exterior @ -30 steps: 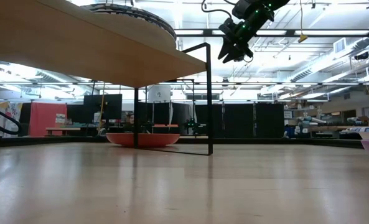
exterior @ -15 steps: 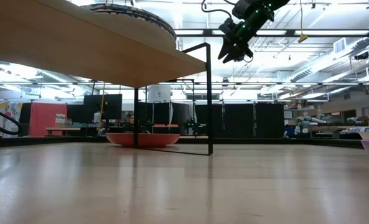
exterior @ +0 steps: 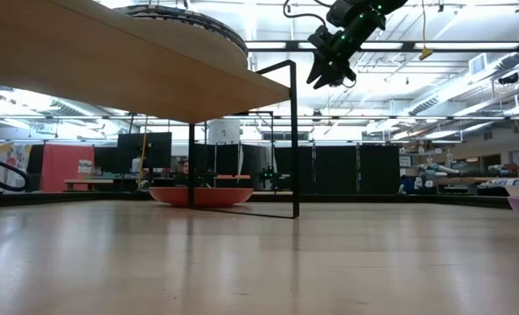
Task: Place and stack plates onto a shelf
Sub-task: Stack the orange plate on top of the pink plate on the shelf
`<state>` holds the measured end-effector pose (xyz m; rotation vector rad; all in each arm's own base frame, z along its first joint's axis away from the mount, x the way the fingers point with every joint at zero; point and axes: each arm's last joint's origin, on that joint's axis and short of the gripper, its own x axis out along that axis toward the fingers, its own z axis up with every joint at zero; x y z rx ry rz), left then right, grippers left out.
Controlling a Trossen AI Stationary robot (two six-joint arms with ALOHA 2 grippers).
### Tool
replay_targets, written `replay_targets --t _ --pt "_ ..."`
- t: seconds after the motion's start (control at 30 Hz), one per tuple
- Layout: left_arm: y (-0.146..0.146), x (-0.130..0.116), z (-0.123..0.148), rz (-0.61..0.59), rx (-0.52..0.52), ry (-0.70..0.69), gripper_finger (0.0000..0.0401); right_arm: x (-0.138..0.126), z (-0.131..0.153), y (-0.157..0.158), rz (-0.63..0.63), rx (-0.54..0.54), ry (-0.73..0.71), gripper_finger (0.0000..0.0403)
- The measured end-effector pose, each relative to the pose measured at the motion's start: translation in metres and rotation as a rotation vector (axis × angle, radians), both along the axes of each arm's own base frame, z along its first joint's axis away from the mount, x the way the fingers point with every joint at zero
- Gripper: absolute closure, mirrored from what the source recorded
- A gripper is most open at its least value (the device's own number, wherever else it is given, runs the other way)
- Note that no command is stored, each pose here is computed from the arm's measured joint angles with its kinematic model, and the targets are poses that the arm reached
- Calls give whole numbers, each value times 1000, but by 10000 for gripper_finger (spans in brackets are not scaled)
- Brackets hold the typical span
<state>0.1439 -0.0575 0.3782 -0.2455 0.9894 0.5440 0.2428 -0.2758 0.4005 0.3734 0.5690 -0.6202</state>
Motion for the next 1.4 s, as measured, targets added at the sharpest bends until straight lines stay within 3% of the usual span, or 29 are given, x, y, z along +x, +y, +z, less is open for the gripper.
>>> replay_targets --t 0.33,0.47,0.83,1.1,1.2,1.4 --pt "68 -30 20 274 79 -114 209 0 0 0 -1 1 1 242" --pt "85 -29 22 294 62 -106 209 0 0 0 -14 17 -10 242" --pt "155 -11 8 307 -90 -10 209 1 0 1 -14 20 -11 242" --pt "227 7 -26 262 -291 23 209 1 0 1 -12 19 -11 242" --pt "250 11 -42 296 -359 37 209 1 0 1 -12 18 -11 242" --pt "273 23 -70 343 -445 107 209 1 0 1 -11 21 -8 242"
